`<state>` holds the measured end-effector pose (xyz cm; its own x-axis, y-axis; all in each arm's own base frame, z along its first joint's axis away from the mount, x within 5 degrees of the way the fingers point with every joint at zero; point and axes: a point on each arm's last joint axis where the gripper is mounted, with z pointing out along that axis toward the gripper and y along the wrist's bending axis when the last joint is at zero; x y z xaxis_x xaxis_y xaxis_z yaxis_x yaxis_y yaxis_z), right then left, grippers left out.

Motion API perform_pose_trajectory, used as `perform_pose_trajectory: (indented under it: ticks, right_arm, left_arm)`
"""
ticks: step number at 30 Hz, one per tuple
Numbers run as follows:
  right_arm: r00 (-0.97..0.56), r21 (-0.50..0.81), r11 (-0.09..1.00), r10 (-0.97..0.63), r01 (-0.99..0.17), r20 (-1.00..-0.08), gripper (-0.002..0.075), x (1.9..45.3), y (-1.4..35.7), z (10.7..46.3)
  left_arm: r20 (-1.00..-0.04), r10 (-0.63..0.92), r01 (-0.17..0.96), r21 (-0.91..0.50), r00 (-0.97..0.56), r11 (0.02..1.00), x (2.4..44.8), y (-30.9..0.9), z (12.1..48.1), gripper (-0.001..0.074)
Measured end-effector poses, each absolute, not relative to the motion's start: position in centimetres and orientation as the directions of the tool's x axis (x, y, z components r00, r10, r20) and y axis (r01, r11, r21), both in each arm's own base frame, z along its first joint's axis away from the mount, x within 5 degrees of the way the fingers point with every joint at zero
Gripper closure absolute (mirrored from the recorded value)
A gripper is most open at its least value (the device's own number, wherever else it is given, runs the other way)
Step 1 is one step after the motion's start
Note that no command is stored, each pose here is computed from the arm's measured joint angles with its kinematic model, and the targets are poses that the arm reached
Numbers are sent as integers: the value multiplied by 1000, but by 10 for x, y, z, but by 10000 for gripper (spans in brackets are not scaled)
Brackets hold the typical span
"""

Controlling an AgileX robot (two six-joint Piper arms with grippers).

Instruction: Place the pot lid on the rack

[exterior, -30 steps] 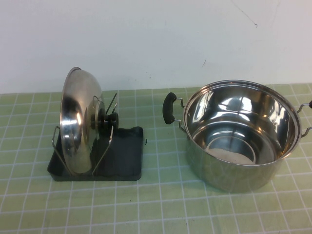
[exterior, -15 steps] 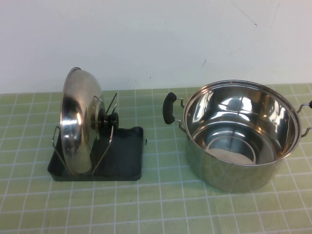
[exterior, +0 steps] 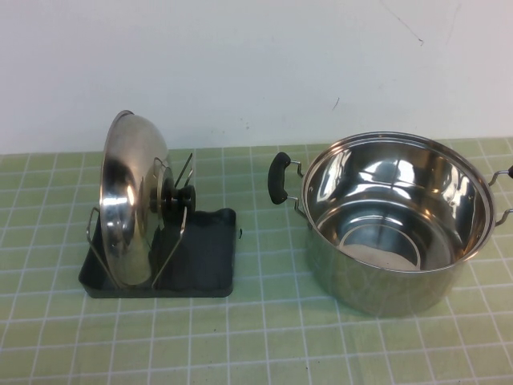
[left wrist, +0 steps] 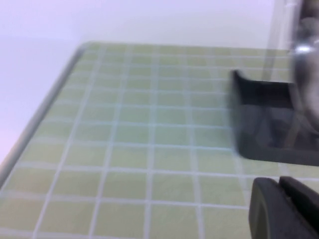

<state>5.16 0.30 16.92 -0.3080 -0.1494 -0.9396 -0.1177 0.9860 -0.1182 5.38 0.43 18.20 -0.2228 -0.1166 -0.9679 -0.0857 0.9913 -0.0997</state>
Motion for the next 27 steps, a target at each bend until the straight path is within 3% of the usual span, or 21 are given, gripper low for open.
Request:
perform_pose_trajectory:
  ticks: [5,12,27]
  right_arm:
    - [-310,-119,986,-150,-118,-939,727,52,3,169]
    - [-309,-121,986,-152,-119,-939,727,52,3,169]
    - [-309,-121,986,-152,-119,-939,727,52,3,169]
  left_arm:
    - [-956,-194,-160,-160,-220,974,53,6,178,737]
    - [-968,-24,-62,-9,-249,998,53,3,177,737]
    - [-968,4,-48,17,-250,999,53,2,177,737]
